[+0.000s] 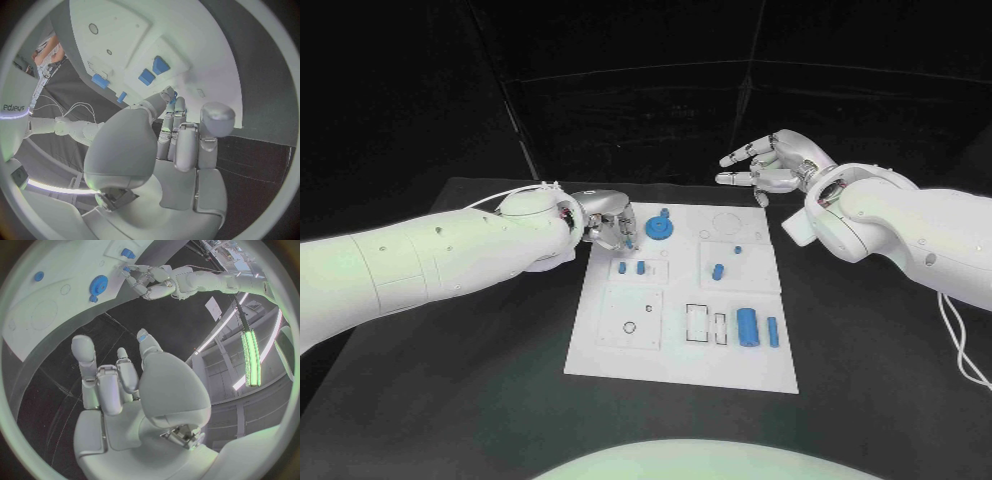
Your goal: Assemble the parts on the task board
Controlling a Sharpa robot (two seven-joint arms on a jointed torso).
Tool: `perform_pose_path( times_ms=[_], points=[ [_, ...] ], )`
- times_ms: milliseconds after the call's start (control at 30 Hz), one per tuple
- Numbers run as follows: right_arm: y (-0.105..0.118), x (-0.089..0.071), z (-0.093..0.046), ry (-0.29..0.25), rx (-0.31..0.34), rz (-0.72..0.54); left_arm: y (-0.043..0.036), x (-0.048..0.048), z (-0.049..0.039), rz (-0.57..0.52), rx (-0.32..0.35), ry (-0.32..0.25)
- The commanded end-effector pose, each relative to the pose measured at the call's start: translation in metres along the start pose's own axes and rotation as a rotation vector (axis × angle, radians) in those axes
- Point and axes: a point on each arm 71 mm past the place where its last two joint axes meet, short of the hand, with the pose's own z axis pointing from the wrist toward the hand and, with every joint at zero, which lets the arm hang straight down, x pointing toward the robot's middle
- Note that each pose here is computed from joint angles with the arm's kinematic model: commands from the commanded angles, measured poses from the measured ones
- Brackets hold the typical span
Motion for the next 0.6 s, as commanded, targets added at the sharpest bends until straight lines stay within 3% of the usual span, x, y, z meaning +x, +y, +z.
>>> perform_pose_path(
  times_ms=[33,600],
  points=[
    [0.0019,-0.0002,0.0004,0.003,-0.013,-0.001,0.0003,0.0002,0.0002,-0.013,-0.01,0.014],
    [0.002,0.0,0.0004,0.003,-0.013,-0.001,-0.0049,0.0005,0.005,-0.013,-0.001,0.008]
  ],
)
